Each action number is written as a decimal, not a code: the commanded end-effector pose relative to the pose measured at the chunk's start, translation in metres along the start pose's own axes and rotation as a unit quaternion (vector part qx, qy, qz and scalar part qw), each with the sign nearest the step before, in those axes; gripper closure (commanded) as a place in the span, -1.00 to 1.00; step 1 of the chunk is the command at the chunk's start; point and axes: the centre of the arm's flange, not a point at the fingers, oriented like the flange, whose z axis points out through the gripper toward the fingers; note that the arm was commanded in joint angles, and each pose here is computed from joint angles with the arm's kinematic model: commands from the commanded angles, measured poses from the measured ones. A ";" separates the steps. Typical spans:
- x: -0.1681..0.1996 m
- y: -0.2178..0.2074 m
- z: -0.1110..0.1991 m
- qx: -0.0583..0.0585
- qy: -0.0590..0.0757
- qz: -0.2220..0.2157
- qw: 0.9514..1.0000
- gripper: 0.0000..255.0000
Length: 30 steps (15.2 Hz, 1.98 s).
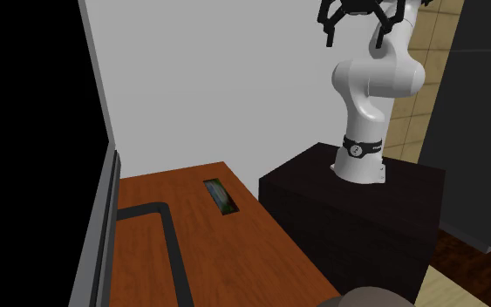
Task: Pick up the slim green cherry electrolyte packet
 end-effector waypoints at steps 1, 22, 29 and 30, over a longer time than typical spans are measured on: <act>0.000 0.000 0.000 0.000 0.000 0.000 1.000 -1.00; -0.029 0.178 0.213 0.007 0.013 -0.188 0.982 -1.00; -0.022 0.237 0.284 0.010 0.017 -0.249 0.968 -1.00; -0.021 0.245 0.294 0.010 0.017 -0.258 0.966 -1.00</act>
